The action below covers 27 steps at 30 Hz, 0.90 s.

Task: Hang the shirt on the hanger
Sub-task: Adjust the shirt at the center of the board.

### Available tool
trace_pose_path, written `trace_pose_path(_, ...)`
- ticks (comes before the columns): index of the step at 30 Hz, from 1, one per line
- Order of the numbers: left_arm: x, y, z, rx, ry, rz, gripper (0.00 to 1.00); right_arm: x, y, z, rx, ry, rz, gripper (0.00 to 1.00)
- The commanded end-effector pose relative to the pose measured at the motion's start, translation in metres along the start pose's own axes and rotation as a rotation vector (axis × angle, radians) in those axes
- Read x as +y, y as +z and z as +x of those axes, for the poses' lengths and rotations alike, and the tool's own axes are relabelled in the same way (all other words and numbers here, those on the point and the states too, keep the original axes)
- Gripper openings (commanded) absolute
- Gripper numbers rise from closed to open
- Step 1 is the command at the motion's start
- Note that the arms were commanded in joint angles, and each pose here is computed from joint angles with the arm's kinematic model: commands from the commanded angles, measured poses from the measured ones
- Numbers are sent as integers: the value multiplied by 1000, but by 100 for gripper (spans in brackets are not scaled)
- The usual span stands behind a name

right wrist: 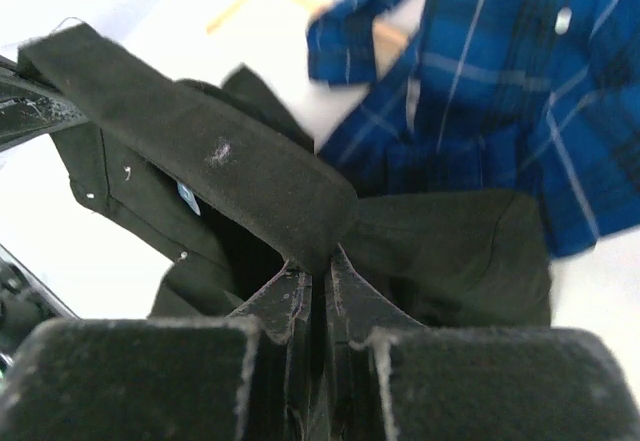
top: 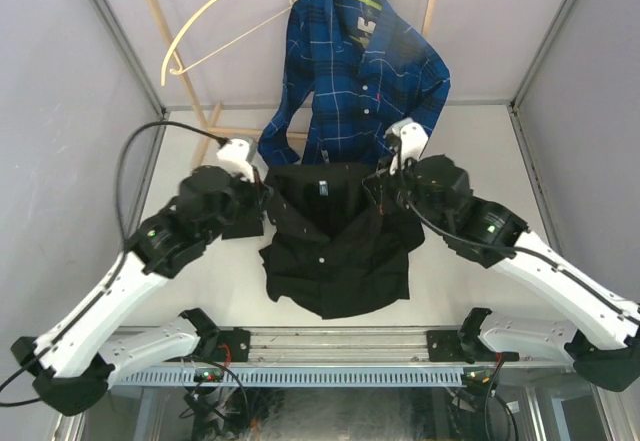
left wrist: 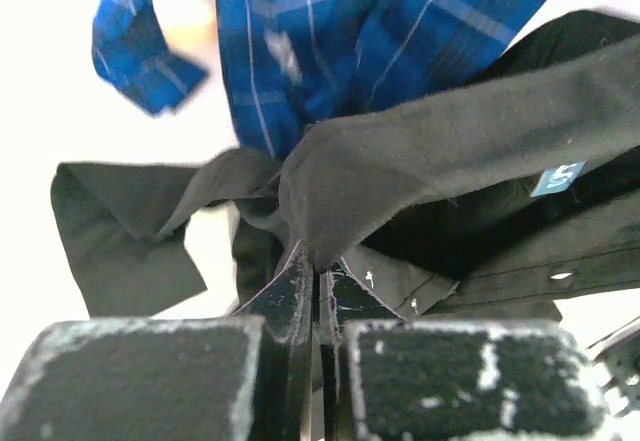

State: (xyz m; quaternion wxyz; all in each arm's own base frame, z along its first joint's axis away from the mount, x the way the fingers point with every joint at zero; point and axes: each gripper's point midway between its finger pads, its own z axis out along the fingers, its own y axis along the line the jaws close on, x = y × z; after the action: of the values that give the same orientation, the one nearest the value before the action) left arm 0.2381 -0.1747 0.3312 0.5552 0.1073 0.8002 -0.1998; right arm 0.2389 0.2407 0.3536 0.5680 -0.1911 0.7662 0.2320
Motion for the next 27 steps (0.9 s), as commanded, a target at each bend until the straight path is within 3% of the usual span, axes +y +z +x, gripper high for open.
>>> trace_pose_path(1, 6, 17, 60, 162, -14, -20, 0, 1, 2, 51, 130, 105, -5, 0)
trace_pose_path(10, 13, 60, 123, 292, 2, -64, 0, -33, 28, 128, 276, 206, 67, 0)
trace_pose_path(16, 10, 102, 127, 296, 20, -85, 0, -62, 72, 151, 305, 249, 86, 0)
trace_pose_path(22, 39, 132, 136, 315, -12, -209, 0, -84, 120, 180, 337, 269, 111, 0)
trace_pose_path(27, 49, 136, 150, 329, -45, -243, 0, -88, 139, 204, 379, 277, 112, 10)
